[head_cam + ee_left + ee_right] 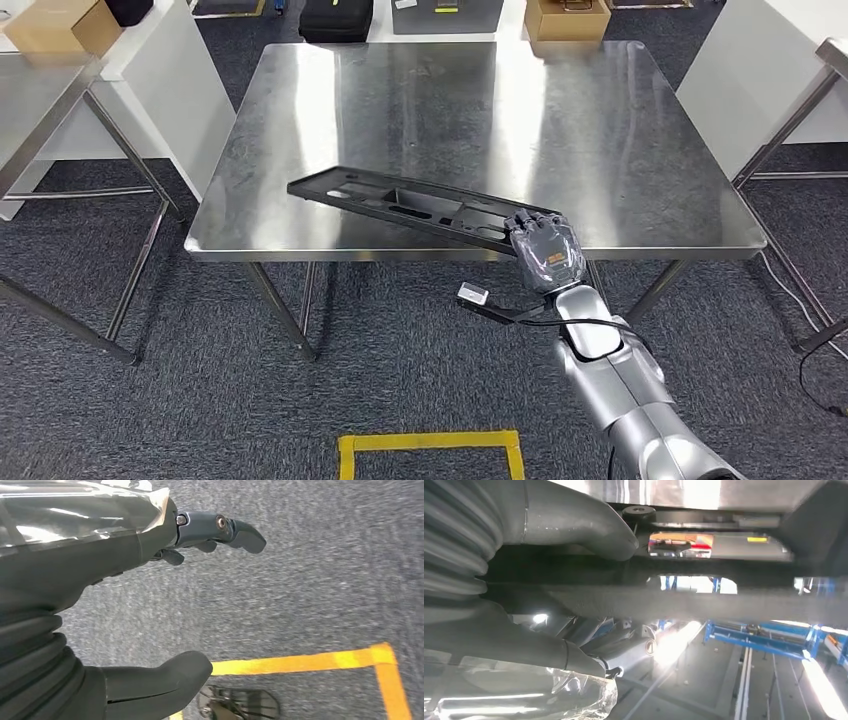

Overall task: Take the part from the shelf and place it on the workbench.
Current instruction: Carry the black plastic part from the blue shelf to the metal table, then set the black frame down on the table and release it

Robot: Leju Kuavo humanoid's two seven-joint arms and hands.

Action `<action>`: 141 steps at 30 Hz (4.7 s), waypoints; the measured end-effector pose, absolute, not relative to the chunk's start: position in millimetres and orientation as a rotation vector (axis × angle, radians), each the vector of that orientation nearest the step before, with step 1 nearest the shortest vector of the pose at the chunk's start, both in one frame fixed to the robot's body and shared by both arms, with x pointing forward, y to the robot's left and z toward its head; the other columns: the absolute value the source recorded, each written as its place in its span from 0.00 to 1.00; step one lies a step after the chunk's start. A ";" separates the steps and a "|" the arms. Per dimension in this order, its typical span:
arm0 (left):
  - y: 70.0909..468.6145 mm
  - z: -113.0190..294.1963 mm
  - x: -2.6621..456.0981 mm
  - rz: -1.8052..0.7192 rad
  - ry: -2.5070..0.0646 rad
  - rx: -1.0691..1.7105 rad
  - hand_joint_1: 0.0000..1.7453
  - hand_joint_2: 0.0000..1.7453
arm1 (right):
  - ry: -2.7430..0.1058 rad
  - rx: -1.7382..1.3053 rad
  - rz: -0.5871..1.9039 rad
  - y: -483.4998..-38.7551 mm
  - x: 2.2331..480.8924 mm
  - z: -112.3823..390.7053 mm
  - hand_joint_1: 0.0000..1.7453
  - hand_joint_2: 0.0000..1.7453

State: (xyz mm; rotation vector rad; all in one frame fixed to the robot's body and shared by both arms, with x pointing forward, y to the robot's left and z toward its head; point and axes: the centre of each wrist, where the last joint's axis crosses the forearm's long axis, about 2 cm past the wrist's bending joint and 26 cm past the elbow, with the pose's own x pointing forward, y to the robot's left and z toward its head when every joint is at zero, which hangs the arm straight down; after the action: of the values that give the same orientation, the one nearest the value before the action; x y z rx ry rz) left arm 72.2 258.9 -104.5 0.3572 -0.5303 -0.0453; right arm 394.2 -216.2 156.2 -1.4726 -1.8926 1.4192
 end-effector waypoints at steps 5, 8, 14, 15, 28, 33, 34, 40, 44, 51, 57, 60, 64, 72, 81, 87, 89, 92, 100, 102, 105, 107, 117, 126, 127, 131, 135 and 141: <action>260.2 -104.5 72.9 -0.042 -0.531 0.360 0.00 1.00 | -1.900 -1.472 1.412 -213.9 394.0 157.7 1.00 1.00; 260.2 -104.5 72.8 -0.039 -0.532 0.361 0.00 1.00 | -1.903 -1.467 1.414 -211.9 393.6 157.8 1.00 1.00; 261.6 -105.1 69.5 -0.036 -0.530 0.364 0.00 1.00 | -1.905 -1.457 1.416 -209.4 392.4 156.6 1.00 1.00; 262.7 -105.1 69.8 -0.035 -0.531 0.367 0.00 1.00 | -1.907 -1.457 1.414 -208.8 392.6 157.2 1.00 1.00; 258.3 -105.0 69.0 -0.030 -0.532 0.358 0.00 1.00 | -1.908 -1.462 1.409 -210.1 392.0 157.5 1.00 1.00; 258.3 -104.9 69.7 -0.029 -0.531 0.361 0.00 1.00 | -1.903 -1.466 1.412 -212.6 392.4 157.5 1.00 1.00; 258.9 -104.9 69.7 -0.029 -0.531 0.362 0.00 1.00 | -1.903 -1.467 1.412 -212.9 392.5 157.6 1.00 1.00; 259.3 -105.0 69.2 -0.032 -0.540 0.362 0.00 1.00 | -1.899 -1.461 1.414 -212.8 390.8 155.0 1.00 1.00; 260.1 -105.0 68.2 -0.049 -0.589 0.395 0.00 1.00 | -1.891 -1.456 1.415 -212.8 388.6 151.7 1.00 1.00; 259.6 -103.1 70.5 -0.097 -0.674 0.521 0.00 1.00 | -1.893 -1.460 1.412 -215.5 388.3 151.8 1.00 1.00; 253.5 -102.2 72.1 -0.100 -0.686 0.526 0.00 1.00 | -1.879 -1.463 1.422 -221.8 386.8 148.5 1.00 1.00; 250.9 -102.2 71.0 -0.102 -0.687 0.520 0.00 1.00 | -1.879 -1.462 1.432 -223.6 386.8 147.9 1.00 1.00; 251.2 -102.2 71.0 -0.104 -0.683 0.523 0.00 1.00 | -1.885 -1.461 1.439 -224.5 387.6 148.5 1.00 1.00; 251.1 -102.3 70.1 -0.105 -0.680 0.532 0.00 1.00 | -1.880 -1.456 1.450 -226.5 388.3 146.6 1.00 1.00; 253.0 -101.9 72.9 -0.112 -0.690 0.534 0.00 1.00 | -1.869 -1.464 1.453 -229.3 394.0 148.6 1.00 1.00; 251.6 -101.8 72.9 -0.113 -0.694 0.535 0.00 1.00 | -1.859 -1.462 1.457 -231.6 393.4 144.5 1.00 1.00; 251.1 -101.8 72.5 -0.113 -0.695 0.537 0.00 1.00 | -1.853 -1.460 1.458 -232.1 392.7 142.5 1.00 1.00; 250.8 -101.7 72.7 -0.113 -0.697 0.540 0.00 1.00 | -1.849 -1.464 1.456 -233.1 393.5 142.8 1.00 1.00; 251.7 -101.8 72.4 -0.105 -0.695 0.543 0.00 1.00 | -1.844 -1.476 1.447 -237.5 395.1 144.4 1.00 1.00; 251.7 -101.8 72.1 -0.105 -0.695 0.544 0.00 1.00 | -1.844 -1.475 1.448 -237.5 394.9 144.0 1.00 1.00; 251.5 -102.0 71.6 -0.101 -0.691 0.535 0.00 1.00 | -1.843 -1.472 1.451 -237.5 394.6 143.6 1.00 1.00; 252.2 -102.2 72.0 -0.097 -0.687 0.524 0.00 1.00 | -1.844 -1.471 1.453 -237.1 395.1 144.4 1.00 1.00; 253.8 -102.1 72.9 -0.100 -0.698 0.531 0.00 1.00 | -1.848 -1.479 1.447 -237.0 397.7 148.2 1.00 1.00; 252.5 -102.2 72.4 -0.101 -0.708 0.522 0.00 1.00 | -1.847 -1.476 1.451 -237.8 397.1 147.1 1.00 1.00; 252.7 -102.2 72.1 -0.101 -0.710 0.525 0.00 1.00 | -1.847 -1.476 1.451 -238.0 397.2 147.1 1.00 1.00; 253.7 -102.2 71.8 -0.098 -0.710 0.541 0.00 1.00 | -1.849 -1.476 1.452 -238.2 397.4 147.5 1.00 1.00; 253.7 -102.3 71.0 -0.094 -0.708 0.542 0.00 1.00 | -1.849 -1.474 1.453 -238.1 397.1 146.8 1.00 1.00; 255.9 -102.2 72.4 -0.093 -0.711 0.547 0.00 1.00 | -1.861 -1.485 1.446 -237.4 398.5 149.2 1.00 1.00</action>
State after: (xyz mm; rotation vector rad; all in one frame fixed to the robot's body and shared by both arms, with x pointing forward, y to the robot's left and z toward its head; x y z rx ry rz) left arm 72.4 255.9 -102.2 0.5475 -0.7106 -0.0926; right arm 398.5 -237.4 149.2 -1.4851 -1.8606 1.4455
